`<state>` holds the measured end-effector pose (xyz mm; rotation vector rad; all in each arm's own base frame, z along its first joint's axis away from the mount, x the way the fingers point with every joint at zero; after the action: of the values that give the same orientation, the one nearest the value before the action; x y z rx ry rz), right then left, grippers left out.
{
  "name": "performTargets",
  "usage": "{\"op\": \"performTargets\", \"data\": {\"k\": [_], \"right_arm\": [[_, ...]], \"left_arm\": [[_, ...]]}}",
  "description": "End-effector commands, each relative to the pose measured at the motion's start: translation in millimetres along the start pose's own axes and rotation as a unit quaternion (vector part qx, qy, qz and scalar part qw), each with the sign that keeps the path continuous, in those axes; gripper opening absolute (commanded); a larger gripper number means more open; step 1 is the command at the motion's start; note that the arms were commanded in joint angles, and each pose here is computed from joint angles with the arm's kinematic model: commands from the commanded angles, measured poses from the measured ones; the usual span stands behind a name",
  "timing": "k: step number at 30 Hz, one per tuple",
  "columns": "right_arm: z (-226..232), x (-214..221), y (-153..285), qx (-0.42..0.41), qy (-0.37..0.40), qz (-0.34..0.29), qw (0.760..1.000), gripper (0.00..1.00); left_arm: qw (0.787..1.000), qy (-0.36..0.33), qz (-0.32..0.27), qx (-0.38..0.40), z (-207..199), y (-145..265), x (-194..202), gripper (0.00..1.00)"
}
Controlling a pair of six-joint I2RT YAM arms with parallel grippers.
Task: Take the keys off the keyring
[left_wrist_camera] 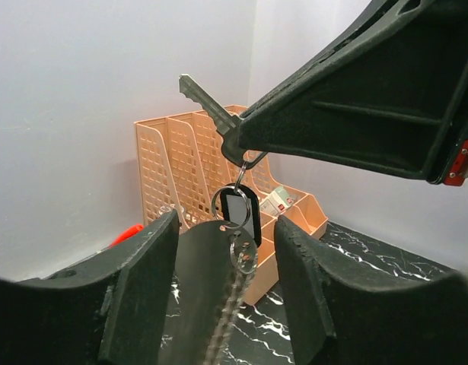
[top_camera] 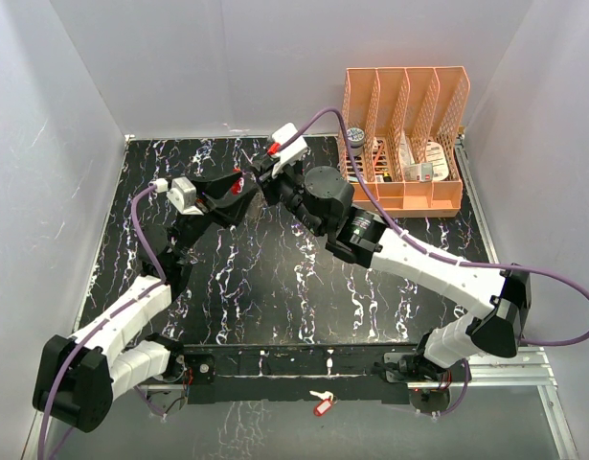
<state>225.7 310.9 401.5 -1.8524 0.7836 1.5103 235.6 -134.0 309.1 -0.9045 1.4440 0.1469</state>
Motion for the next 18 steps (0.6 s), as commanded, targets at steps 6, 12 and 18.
{"op": "performTargets", "data": {"k": [6,12,18], "right_arm": [[-4.2,-35.0,9.5,-0.001,-0.029,-0.069,0.997,0.00],[-3.4,-36.1,10.1,-0.006,-0.033,-0.070,0.997,0.00],[-0.4,-36.6,9.4,-0.017,-0.038,-0.071,0.997,0.00]], "left_arm": [[0.998,-0.028,-0.047,0.021,-4.1,-8.4,-22.7,0.63],[0.997,-0.030,-0.058,0.033,-4.4,-13.3,-26.1,0.62],[0.997,-0.030,-0.062,0.038,-3.1,-17.9,-27.0,0.62]]}}
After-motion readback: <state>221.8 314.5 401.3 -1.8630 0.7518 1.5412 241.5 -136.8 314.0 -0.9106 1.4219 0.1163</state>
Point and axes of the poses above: each gripper's point midway between its finger pads, its own y axis back along the fingers, its own z axis along the line the jaws close on, x = y × z, the point moved 10 cm from there along y, back along the fingers, and after that the axes turned 6 degrees about y, right-handed, at the moved point
